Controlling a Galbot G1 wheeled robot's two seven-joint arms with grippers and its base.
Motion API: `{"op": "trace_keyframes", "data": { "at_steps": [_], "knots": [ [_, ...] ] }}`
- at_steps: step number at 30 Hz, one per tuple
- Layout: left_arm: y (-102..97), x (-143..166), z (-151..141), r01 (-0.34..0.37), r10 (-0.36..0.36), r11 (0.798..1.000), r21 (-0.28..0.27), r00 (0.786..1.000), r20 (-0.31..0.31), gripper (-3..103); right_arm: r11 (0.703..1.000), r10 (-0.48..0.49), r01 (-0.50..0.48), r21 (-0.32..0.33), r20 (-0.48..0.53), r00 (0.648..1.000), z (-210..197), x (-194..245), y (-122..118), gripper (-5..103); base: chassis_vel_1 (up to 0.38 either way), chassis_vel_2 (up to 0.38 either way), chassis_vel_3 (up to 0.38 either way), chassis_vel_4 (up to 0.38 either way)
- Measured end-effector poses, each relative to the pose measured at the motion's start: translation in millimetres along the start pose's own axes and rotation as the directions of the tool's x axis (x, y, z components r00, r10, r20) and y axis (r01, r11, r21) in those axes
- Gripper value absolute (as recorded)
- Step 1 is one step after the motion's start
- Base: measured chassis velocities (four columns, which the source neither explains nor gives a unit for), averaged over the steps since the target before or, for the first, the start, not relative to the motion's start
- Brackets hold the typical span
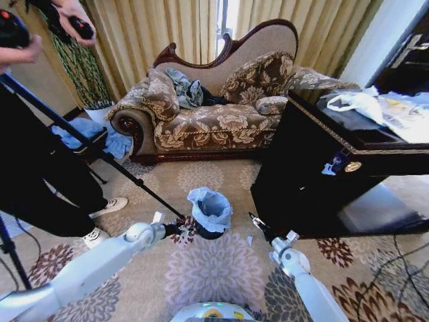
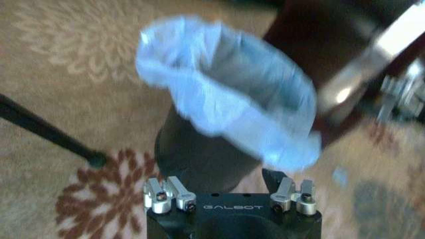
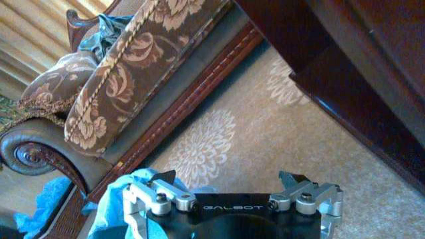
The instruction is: Place a garbage bag over the trash bin.
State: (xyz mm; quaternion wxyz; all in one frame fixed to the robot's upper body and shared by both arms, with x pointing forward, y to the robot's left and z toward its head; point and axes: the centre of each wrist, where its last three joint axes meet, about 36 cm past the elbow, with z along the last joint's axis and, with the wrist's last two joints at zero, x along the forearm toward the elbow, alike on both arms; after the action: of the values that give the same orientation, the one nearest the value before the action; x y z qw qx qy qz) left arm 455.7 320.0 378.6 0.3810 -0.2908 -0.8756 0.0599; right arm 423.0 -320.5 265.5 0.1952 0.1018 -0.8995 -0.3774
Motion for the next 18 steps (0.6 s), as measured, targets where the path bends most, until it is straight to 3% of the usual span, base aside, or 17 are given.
{"op": "trace_keyframes", "data": {
  "at_steps": [2, 4, 5, 7, 8, 10, 11, 15, 16, 18],
  "knots": [
    [-4.7, 8.5, -6.9, -0.021, 0.019, 0.997, 0.070, 0.999, 0.042, 76, 1.000, 0.006, -0.006, 0.001, 0.000, 1.000, -0.3, 2.2, -1.8, 100, 0.000, 0.000, 0.000, 0.000],
    [-9.3, 18.4, -17.1, -0.065, 0.044, 0.974, 0.219, 0.994, 0.099, 75, 1.000, 0.014, -0.014, 0.003, 0.001, 1.000, -1.4, 4.7, -3.7, 100, 0.000, 0.000, 0.000, 0.000],
    [-9.3, 18.4, -17.1, -0.065, 0.044, 0.974, 0.219, 0.994, 0.099, 75, 1.000, 0.014, -0.014, 0.003, 0.001, 1.000, -1.4, 4.7, -3.7, 100, 0.000, 0.000, 0.000, 0.000],
    [-8.5, 22.3, -24.0, -0.082, 0.043, 0.937, 0.339, 0.992, 0.122, 74, 1.000, 0.018, -0.018, 0.007, -0.001, 1.000, -1.6, 5.4, -3.9, 100, 0.000, 0.000, 0.000, 0.000],
    [-8.5, 22.3, -24.0, -0.082, 0.043, 0.937, 0.339, 0.992, 0.122, 74, 1.000, 0.018, -0.018, 0.007, -0.001, 1.000, -1.6, 5.4, -3.9, 100, 0.000, 0.000, 0.000, 0.000],
    [-9.2, 18.4, -29.2, -0.079, 0.028, 0.904, 0.421, 0.992, 0.126, 72, 1.000, 0.019, -0.019, 0.012, -0.007, 1.000, -0.7, 4.8, -2.0, 100, 0.000, 0.000, 0.000, 0.000],
    [-9.2, 18.4, -29.2, -0.079, 0.028, 0.904, 0.421, 0.992, 0.126, 72, 1.000, 0.019, -0.019, 0.012, -0.007, 1.000, -0.7, 4.8, -2.0, 100, 0.000, 0.000, 0.000, 0.000],
    [-6.5, 4.7, -41.4, -0.061, -0.006, 0.850, 0.524, 0.992, 0.124, 60, 1.000, 0.022, -0.022, 0.022, -0.010, 1.000, -2.1, 4.5, -0.1, 100, 0.000, 0.000, 0.000, 0.000],
    [-6.5, 4.7, -41.4, -0.061, -0.006, 0.850, 0.524, 0.992, 0.124, 60, 1.000, 0.022, -0.022, 0.022, -0.010, 1.000, -2.1, 4.5, -0.1, 100, 0.000, 0.000, 0.000, 0.000],
    [-4.6, -3.6, -46.7, -0.047, -0.023, 0.829, 0.558, 0.993, 0.119, 54, 0.999, 0.026, -0.026, 0.028, -0.013, 1.000, -3.0, 6.0, -0.9, 100, 0.000, 0.000, 0.000, 0.000]
  ]
}}
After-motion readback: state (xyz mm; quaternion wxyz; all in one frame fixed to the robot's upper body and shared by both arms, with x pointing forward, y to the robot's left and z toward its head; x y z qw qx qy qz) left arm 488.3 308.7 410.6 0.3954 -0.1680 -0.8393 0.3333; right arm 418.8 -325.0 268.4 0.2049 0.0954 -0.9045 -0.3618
